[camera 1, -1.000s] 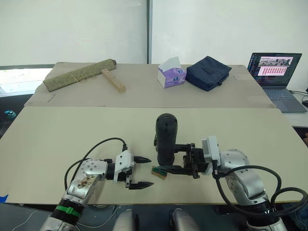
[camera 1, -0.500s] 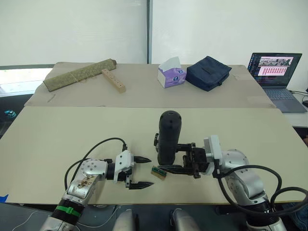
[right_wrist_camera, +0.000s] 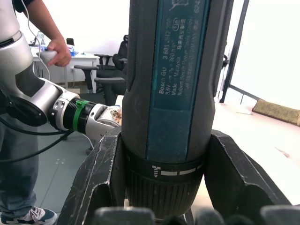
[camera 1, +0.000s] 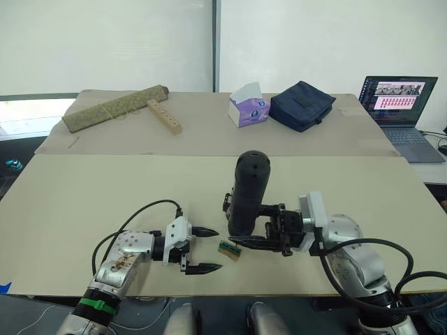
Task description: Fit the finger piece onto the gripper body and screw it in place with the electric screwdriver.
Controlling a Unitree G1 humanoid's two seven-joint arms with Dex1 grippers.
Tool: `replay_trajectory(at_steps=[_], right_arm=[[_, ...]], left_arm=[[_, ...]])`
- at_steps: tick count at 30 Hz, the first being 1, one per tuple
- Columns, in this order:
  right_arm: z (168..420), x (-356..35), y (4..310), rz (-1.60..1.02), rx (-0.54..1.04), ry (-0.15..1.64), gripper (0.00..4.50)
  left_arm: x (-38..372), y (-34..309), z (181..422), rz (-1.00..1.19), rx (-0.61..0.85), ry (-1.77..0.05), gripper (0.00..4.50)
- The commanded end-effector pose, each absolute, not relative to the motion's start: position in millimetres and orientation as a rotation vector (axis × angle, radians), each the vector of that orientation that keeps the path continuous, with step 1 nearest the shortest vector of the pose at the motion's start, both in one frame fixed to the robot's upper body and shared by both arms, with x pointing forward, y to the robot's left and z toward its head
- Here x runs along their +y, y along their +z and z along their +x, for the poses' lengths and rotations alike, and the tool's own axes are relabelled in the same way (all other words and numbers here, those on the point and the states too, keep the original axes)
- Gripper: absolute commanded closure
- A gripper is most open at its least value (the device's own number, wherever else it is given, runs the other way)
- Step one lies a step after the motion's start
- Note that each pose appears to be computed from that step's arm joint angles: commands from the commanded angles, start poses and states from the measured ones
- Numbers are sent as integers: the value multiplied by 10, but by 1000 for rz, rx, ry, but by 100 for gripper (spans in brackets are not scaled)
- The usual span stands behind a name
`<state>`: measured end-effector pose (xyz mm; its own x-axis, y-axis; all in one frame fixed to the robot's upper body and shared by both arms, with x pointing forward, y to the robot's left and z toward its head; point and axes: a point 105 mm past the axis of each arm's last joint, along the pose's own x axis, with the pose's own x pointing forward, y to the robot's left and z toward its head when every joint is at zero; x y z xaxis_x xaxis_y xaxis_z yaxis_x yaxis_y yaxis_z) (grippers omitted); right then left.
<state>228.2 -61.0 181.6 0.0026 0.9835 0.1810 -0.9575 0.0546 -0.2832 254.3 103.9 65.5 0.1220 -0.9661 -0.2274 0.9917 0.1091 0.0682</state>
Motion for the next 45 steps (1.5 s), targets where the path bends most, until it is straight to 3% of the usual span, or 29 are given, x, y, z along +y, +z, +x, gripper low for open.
replay_trajectory(at_steps=[1,10,18,30,45], right_arm=[[2218,-643,2098,-104,-477,1533,257],[2264,-795,2390,-74,-500,1489,257],[2506,-1029,2657,-71,-502,1395,257],[2835,-1069,2847,-87,-540,1357,257],[2938,-914,2801,-17,-542,1396,257]], left_arm=[[1075,917,2546,239,33,-1460,0],[1200,1312,2497,170,-85,-1455,0],[1332,1531,2590,110,-136,-1370,0],[1370,1587,2888,122,-146,-1269,0],[1205,1484,3070,149,-95,-1278,0]])
